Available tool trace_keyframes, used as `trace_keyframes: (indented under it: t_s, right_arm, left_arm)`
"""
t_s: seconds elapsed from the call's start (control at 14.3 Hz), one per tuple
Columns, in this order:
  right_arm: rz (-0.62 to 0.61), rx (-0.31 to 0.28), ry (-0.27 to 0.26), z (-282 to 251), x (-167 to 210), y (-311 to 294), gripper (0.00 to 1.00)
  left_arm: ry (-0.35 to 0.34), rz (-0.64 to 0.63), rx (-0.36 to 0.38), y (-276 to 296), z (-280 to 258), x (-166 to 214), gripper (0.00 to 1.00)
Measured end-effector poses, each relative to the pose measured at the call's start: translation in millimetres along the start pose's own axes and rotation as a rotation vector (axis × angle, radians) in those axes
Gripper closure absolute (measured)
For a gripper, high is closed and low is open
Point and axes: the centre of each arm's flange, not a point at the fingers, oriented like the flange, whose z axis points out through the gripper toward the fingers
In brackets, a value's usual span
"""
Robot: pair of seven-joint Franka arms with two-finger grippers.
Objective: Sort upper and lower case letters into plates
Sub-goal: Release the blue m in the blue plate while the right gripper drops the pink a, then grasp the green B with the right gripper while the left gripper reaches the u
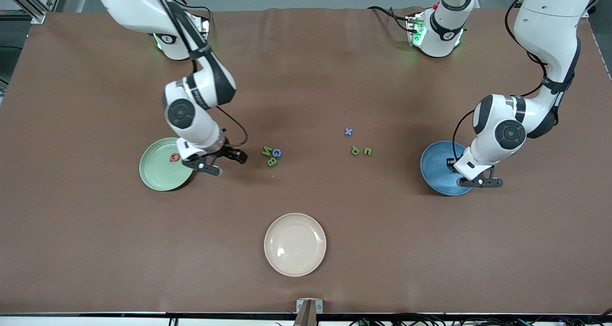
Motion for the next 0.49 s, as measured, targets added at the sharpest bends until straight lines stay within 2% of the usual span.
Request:
trace_keyframes:
  t_s: [0.35,0.42,0.49]
  right_arm:
    - [-0.037,0.025,0.037,49.4,-19.0,-48.9,0.00]
    - [-0.049,0.025,0.041,57.4,-22.8,-52.1,0.00]
    - [-0.058,0.023,0.042,62.8,-26.2,-55.0,0.00]
  left_arm:
    - [0.064,0.050,-0.020,33.7,-32.9,11.1,0.09]
    - [0.081,0.068,-0.026,46.8,-45.6,11.9,0.01]
    - [0.096,0.087,-0.031,61.9,-58.8,12.2,0.00]
